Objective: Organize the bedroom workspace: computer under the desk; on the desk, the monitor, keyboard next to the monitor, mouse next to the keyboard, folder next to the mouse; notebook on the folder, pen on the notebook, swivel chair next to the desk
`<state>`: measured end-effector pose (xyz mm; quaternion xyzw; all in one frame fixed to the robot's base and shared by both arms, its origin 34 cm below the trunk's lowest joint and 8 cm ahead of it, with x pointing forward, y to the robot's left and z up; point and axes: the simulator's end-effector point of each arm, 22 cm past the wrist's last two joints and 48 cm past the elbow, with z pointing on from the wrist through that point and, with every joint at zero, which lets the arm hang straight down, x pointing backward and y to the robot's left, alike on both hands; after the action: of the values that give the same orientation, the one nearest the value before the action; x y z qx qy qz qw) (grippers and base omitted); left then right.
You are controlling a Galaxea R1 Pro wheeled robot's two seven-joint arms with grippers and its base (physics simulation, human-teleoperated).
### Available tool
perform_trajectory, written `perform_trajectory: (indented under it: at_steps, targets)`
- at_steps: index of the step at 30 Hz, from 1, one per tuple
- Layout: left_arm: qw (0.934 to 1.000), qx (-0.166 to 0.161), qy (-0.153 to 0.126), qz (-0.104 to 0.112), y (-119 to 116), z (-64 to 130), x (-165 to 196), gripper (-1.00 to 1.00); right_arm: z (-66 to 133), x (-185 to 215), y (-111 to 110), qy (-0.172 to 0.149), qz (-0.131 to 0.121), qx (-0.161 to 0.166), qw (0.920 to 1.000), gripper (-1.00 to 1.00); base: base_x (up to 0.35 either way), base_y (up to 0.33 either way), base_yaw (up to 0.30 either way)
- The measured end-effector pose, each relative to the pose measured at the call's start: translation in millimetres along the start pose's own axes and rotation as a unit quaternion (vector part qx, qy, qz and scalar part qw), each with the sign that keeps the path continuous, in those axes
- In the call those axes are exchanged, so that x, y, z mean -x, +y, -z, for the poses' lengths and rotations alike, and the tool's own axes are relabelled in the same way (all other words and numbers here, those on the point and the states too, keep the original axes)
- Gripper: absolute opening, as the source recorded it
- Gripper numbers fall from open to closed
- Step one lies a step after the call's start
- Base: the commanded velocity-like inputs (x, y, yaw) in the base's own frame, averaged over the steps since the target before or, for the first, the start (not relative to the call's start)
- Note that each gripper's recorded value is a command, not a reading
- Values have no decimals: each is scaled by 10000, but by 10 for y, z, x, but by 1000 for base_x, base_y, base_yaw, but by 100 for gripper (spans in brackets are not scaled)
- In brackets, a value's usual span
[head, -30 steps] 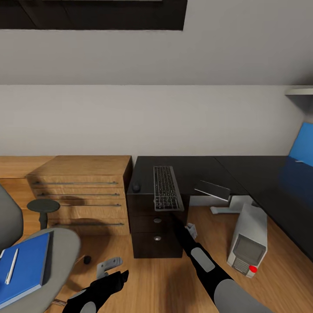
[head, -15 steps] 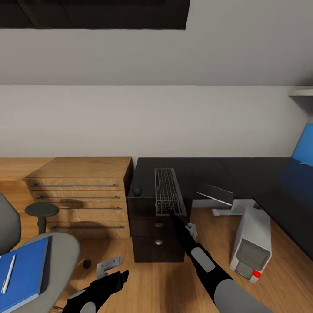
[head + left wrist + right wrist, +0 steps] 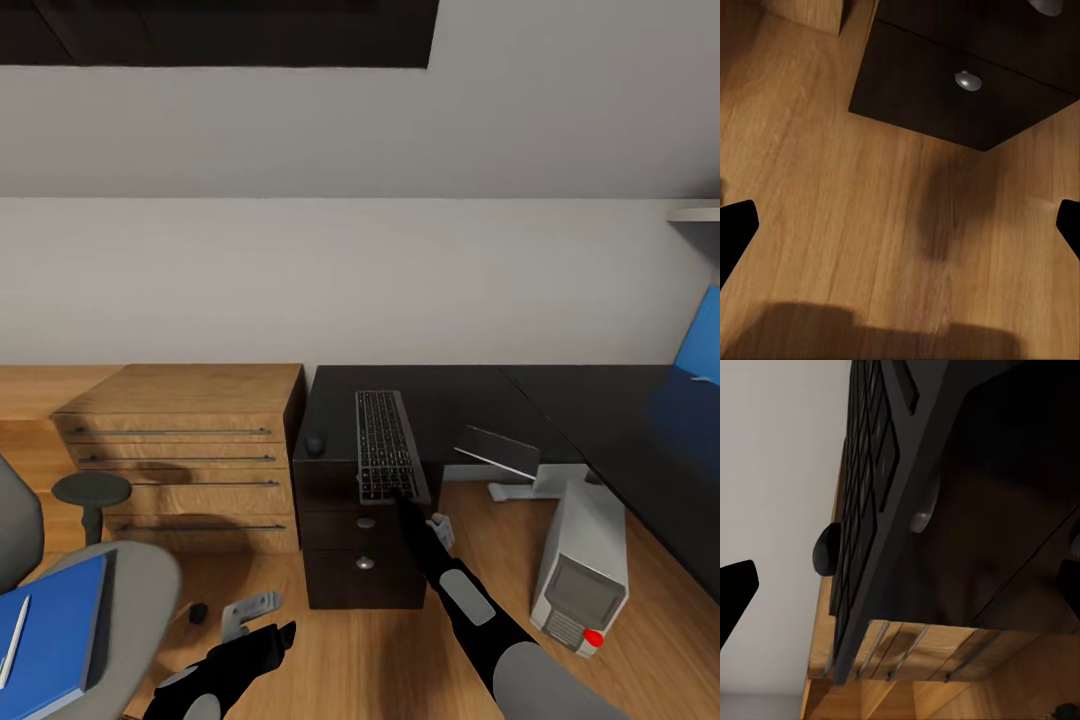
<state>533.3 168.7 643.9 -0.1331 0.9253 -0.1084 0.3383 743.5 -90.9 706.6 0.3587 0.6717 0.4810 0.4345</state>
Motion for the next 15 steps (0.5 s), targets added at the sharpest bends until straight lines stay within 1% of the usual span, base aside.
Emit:
perform_trajectory:
  at_steps: [4,9,15]
  targets:
    - [10000,0,0,0,0,-1,0,100,0,2,-4,-1,-1,-7,10000,100,39,0,0]
    - [10000,0,-6,3,0,1,3,100,2,0,-6,0,-1,-11,10000,100,157,0,0]
    - [10000,0,0,0,0,-1,0,100,2,7,-13,-3,2,-16,10000,100,29,0,0]
